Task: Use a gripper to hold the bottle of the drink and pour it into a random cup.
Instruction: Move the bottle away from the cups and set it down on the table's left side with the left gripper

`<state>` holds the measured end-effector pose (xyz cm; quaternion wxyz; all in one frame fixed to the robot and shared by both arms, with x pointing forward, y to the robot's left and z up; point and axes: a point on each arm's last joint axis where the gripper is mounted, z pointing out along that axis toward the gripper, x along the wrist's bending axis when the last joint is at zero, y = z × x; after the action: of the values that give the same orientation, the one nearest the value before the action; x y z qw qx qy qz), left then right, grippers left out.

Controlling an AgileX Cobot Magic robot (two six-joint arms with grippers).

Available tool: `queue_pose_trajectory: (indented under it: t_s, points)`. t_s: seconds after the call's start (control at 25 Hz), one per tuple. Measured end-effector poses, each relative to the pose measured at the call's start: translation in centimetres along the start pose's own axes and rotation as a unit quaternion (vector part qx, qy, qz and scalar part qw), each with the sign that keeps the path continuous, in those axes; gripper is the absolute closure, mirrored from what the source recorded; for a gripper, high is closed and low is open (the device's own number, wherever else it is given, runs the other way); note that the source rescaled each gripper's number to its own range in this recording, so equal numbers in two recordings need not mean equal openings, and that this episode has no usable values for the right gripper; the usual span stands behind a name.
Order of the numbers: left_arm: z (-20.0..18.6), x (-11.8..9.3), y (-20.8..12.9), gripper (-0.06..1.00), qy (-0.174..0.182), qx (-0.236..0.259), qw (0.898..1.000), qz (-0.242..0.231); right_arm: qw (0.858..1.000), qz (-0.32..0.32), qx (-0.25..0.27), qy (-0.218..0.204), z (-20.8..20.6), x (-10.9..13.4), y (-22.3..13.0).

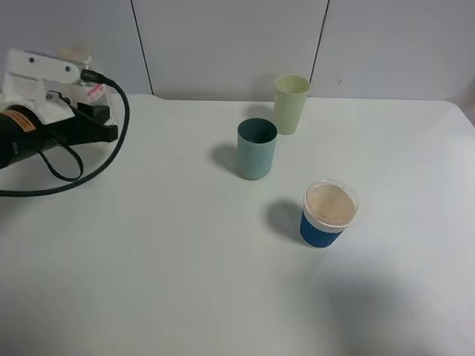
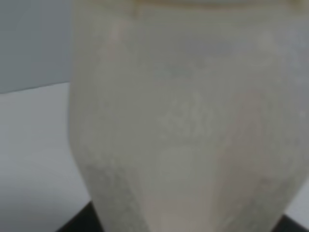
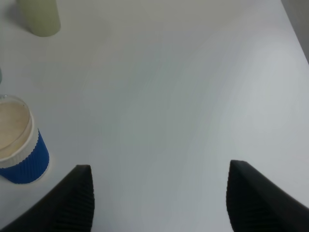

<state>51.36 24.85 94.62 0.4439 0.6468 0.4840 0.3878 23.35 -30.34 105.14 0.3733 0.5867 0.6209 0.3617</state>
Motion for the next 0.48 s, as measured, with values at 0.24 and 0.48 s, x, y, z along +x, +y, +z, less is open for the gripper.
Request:
queue_pose_trajectory:
  t_s: [0.24, 0.48]
  points:
    - [1.3, -1.0, -2.1, 0.94, -0.050, -0.016, 0.998, 0.018, 1.000, 0.000, 0.000, 0.000, 0.0, 0.0, 0.0]
    - [1.6, -0.2, -4.3, 0.94, -0.046, -0.023, 0.999, -0.008, 1.000, 0.000, 0.000, 0.000, 0.0, 0.0, 0.0]
